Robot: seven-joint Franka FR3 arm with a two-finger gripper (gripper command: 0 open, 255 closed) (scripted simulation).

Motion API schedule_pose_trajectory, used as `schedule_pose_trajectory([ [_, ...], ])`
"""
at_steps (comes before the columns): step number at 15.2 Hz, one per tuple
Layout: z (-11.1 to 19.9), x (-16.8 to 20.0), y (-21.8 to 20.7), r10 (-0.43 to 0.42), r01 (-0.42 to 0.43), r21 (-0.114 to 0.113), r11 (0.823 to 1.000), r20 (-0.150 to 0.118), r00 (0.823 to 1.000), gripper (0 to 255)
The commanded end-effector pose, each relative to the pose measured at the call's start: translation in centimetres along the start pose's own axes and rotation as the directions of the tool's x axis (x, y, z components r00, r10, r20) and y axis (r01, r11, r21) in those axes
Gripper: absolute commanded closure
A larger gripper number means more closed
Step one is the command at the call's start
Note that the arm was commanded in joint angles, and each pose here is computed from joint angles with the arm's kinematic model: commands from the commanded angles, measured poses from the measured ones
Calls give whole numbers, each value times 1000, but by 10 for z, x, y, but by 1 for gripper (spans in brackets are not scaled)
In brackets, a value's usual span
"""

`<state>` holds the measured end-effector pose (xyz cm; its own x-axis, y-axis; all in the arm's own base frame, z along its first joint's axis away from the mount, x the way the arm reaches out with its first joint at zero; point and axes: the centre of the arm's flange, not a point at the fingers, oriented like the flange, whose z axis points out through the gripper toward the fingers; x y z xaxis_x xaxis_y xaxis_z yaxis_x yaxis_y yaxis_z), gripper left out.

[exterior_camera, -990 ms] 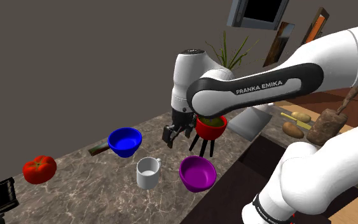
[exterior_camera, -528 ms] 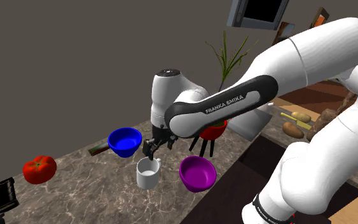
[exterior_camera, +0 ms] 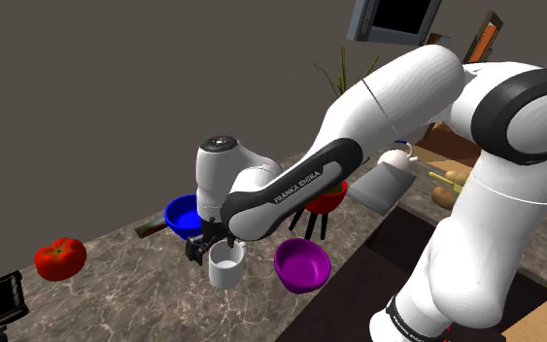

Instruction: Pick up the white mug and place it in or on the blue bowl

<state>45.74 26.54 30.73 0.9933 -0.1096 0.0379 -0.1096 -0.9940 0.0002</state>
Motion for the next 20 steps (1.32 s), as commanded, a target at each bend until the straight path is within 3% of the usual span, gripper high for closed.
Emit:
schedule_pose_trajectory([
  [1, 13, 3, -7, 1, -1, 2, 1000, -3, 1000, 0],
  [7, 48, 3, -7, 1, -1, 2, 1000, -3, 1000, 0],
  [15, 48, 3, -7, 1, -1, 2, 1000, -3, 1000, 0],
  [16, 48, 3, -7, 1, -1, 2, 1000, -3, 1000, 255],
  [20, 48, 3, -7, 1, -1, 2, 1000, -3, 1000, 255],
])
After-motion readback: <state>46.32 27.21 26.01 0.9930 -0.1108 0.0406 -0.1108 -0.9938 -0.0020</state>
